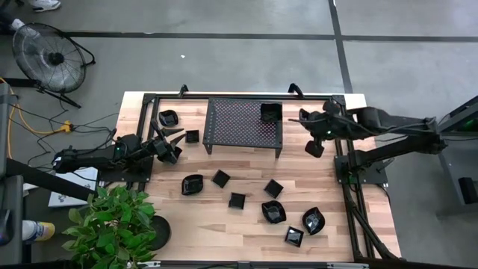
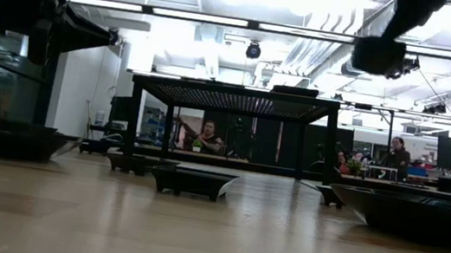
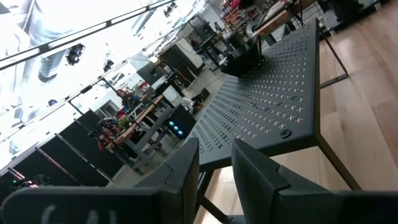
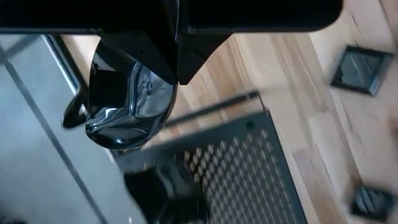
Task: Pick & Place Mini shaped plates
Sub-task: Put the leaf-shaped plate on the shelf
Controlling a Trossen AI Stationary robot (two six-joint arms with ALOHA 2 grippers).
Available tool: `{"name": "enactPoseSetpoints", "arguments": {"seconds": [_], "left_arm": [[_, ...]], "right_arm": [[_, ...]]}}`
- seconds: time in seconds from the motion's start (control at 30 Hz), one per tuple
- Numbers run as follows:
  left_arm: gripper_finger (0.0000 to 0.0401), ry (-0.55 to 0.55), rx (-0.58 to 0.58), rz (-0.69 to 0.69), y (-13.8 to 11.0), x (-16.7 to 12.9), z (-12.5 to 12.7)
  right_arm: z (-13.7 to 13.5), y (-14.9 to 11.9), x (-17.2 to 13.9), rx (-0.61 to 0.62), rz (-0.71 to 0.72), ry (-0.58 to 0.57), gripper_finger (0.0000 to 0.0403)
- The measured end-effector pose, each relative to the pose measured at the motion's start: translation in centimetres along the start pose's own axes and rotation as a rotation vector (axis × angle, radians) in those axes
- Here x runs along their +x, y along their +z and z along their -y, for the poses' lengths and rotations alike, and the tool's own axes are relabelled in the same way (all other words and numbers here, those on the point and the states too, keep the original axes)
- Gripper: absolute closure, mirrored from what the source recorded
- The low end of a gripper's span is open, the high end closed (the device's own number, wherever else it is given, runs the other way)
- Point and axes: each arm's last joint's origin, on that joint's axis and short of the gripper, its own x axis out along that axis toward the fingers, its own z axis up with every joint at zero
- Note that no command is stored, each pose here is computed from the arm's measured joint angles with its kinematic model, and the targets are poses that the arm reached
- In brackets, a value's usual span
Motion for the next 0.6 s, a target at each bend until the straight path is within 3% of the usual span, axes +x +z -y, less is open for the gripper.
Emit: {"name": "enactPoseSetpoints", "arguments": {"seconds": [0.27,0.6], "left_arm": [[0.0309,0.0,0.0,0.0,0.0,0.0,0.0],[0.0309,0.0,0.0,0.0,0.0,0.0,0.0]], "right_arm": [[-0.2,2.4,-1.0,-0.041,0.108,0.039,0.0403],[-2.7,7.4,1.7,-0.191,0.077,0.068,0.0403]]}}
